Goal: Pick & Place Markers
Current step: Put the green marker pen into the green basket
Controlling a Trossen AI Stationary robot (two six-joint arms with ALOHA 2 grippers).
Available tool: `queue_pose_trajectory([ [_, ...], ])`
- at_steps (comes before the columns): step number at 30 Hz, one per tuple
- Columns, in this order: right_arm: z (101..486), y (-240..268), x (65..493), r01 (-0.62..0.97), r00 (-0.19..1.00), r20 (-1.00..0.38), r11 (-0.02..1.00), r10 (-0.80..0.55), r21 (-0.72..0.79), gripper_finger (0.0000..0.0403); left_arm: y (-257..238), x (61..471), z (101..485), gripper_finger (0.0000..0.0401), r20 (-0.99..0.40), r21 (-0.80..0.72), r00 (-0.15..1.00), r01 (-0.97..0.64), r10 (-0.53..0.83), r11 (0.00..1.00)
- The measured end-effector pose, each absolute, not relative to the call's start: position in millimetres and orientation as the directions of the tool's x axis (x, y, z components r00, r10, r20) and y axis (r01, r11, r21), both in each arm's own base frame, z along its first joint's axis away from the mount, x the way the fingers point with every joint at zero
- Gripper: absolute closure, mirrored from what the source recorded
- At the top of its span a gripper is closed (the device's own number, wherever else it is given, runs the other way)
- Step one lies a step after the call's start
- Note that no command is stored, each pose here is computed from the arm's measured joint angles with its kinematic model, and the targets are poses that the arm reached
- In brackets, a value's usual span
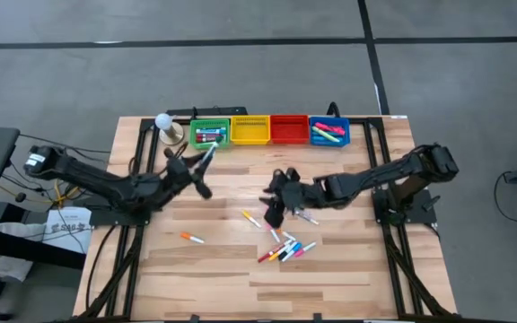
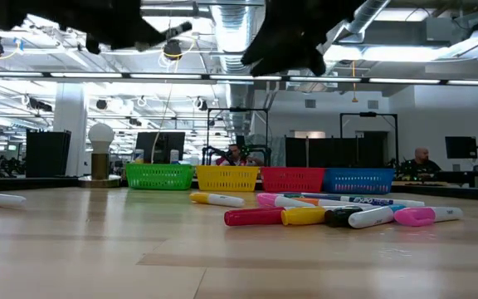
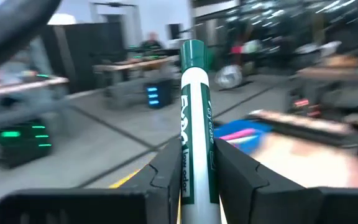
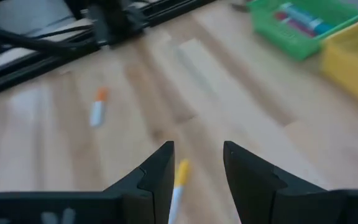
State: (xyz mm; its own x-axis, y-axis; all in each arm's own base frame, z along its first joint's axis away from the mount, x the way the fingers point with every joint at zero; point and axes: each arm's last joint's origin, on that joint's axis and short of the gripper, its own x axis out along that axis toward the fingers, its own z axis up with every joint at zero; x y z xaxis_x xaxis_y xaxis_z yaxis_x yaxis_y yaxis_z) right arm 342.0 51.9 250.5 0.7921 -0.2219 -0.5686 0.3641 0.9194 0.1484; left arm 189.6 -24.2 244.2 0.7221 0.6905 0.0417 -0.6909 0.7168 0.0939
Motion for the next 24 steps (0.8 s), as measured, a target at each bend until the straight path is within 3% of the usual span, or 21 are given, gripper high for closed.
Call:
queue_pose_trajectory([
  [8,247.9,-15.1,343.9,0.433,0.725,-0.6,0.901,-0.338,0.016,0.0276,38.7,194.9,229.5,0.0321,-0.023,0.343,0.485,-0.817,0.874,0.463],
  [14,247.2,-50.2,340.8,0.446,0.712,-0.619,0.895,-0.332,0.032,0.0276,81.7,195.8,212.3,0.0321,-0.123,0.386,0.536,-0.75,0.835,0.538],
  [20,240.8,-61.4,333.3,0.458,0.646,-0.685,0.889,-0.336,-0.004,0.0276,113.9,195.2,207.6,0.0321,-0.181,0.439,0.521,-0.716,0.834,0.542],
  [24,235.1,-62.4,326.7,0.461,0.58,-0.742,0.887,-0.336,-0.041,0.0276,133.6,188.0,192.6,0.0321,-0.293,0.512,0.492,-0.643,0.819,0.57],
])
